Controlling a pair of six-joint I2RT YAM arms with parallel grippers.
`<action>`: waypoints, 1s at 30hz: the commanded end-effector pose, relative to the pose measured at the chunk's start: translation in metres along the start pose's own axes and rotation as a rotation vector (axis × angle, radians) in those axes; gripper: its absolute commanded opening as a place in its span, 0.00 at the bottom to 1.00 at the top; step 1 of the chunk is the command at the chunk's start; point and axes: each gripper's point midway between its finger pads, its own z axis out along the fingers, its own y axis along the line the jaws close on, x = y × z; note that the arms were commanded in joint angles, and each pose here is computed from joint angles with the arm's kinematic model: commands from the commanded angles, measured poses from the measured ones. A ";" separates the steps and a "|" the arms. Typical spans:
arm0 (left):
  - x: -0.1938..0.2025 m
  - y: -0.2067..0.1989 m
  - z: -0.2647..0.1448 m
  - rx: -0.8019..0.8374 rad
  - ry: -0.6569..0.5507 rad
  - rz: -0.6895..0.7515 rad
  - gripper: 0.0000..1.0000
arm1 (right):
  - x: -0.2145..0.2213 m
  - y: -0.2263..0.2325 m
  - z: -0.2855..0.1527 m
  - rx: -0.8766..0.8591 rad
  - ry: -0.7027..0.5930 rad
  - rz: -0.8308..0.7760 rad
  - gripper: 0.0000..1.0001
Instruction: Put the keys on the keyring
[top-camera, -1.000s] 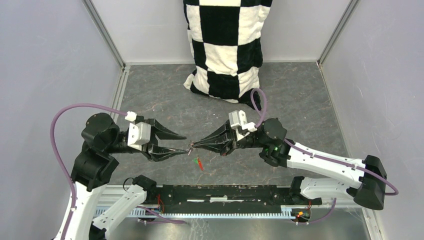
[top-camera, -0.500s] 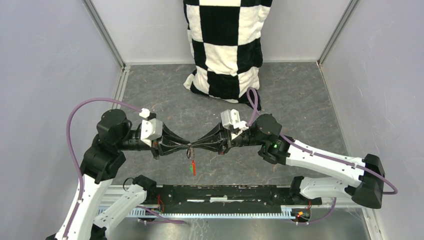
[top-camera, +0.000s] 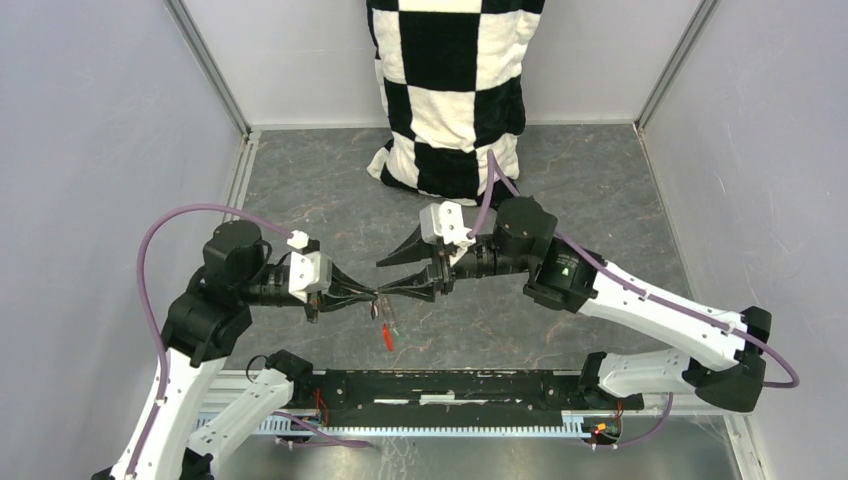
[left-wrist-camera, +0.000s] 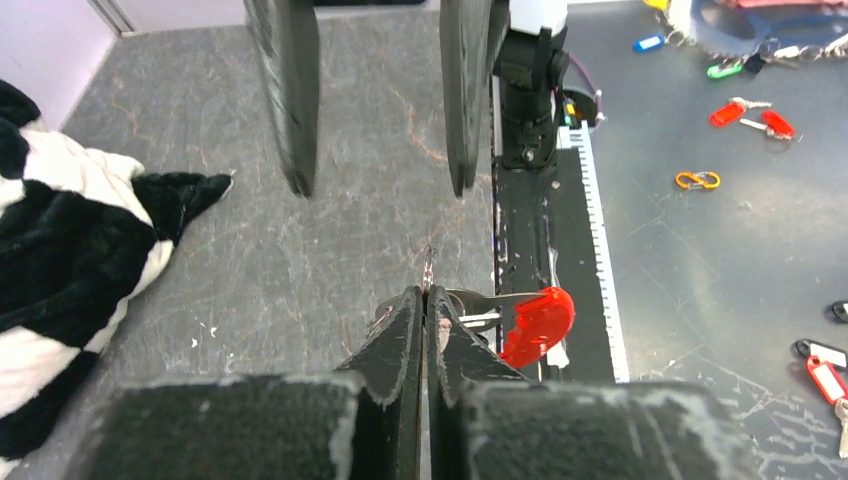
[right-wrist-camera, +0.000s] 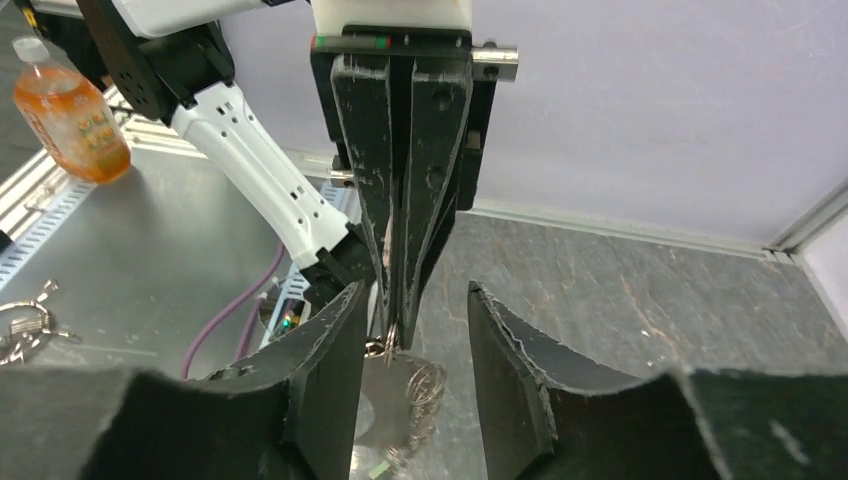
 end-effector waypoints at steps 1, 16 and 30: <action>0.011 0.007 -0.001 -0.005 0.050 0.089 0.02 | 0.024 -0.003 -0.007 -0.010 0.230 -0.002 0.48; 0.020 0.015 0.000 -0.013 0.093 0.109 0.02 | 0.047 -0.010 0.004 -0.023 0.369 0.039 0.41; 0.031 0.015 0.002 0.003 0.120 0.100 0.02 | 0.048 -0.012 0.011 -0.012 0.345 0.047 0.40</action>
